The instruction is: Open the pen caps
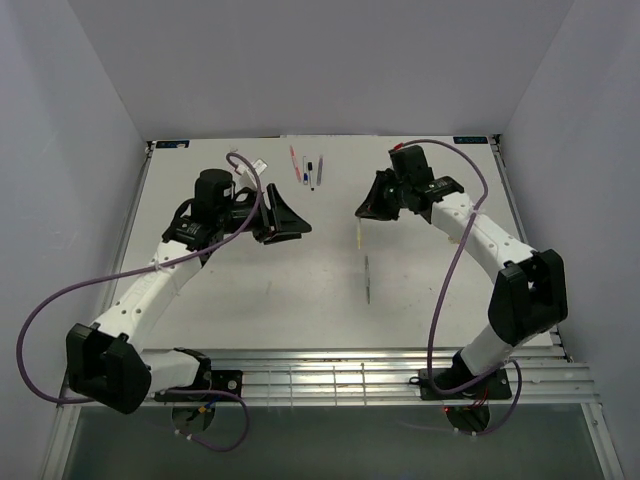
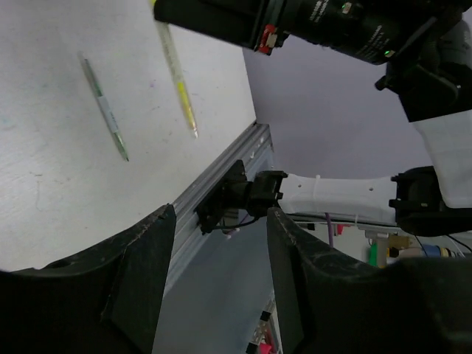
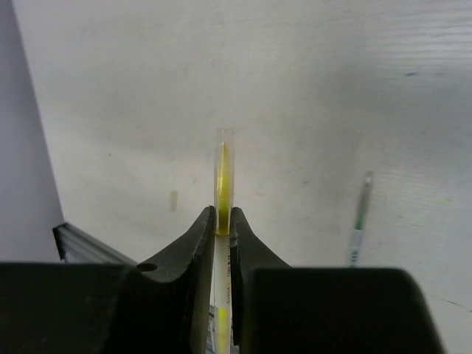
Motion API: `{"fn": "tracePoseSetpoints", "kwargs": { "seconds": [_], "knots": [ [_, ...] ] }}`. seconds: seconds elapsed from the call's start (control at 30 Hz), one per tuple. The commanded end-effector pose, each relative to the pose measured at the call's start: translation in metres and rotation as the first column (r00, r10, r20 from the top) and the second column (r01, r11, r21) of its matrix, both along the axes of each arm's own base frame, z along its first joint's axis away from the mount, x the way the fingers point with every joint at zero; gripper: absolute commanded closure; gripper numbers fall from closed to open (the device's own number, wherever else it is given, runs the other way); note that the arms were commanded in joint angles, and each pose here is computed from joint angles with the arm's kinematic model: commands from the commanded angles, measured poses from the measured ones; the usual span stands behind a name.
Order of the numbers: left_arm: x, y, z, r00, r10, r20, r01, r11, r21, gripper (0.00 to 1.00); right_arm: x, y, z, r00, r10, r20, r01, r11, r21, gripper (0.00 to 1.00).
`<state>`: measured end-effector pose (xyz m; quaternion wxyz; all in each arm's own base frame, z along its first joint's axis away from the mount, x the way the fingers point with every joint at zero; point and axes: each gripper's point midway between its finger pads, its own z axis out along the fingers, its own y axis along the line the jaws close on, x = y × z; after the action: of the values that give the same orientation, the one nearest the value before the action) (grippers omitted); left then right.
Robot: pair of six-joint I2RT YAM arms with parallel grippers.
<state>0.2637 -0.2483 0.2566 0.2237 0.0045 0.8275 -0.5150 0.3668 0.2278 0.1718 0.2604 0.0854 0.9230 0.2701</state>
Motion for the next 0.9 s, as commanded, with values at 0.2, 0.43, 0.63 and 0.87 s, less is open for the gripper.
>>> {"fn": "tracePoseSetpoints", "kwargs": {
  "seconds": [0.2,0.43,0.63,0.87],
  "knots": [
    [-0.045,-0.007,0.025,0.996,-0.088,0.000,0.086,0.975,-0.203,0.42,-0.063,0.080,0.056,0.961,0.247,0.124,-0.274,0.907,0.320,0.92],
    [-0.051,-0.031,0.007,0.995,-0.096,-0.019,0.091,0.982,-0.166,0.43,-0.076,0.099,0.072,0.956,0.258,0.141,-0.294,0.861,0.416,0.92],
    [-0.043,-0.039,0.001,0.995,-0.097,-0.019,0.093,0.985,-0.142,0.39,-0.077,0.103,0.079,0.961,0.235,0.143,-0.275,0.855,0.440,0.92],
    [-0.046,-0.054,-0.013,0.992,-0.120,-0.034,0.116,0.987,-0.112,0.41,-0.076,0.099,0.080,0.970,0.200,0.139,-0.242,0.861,0.447,0.92]
  ]
}}
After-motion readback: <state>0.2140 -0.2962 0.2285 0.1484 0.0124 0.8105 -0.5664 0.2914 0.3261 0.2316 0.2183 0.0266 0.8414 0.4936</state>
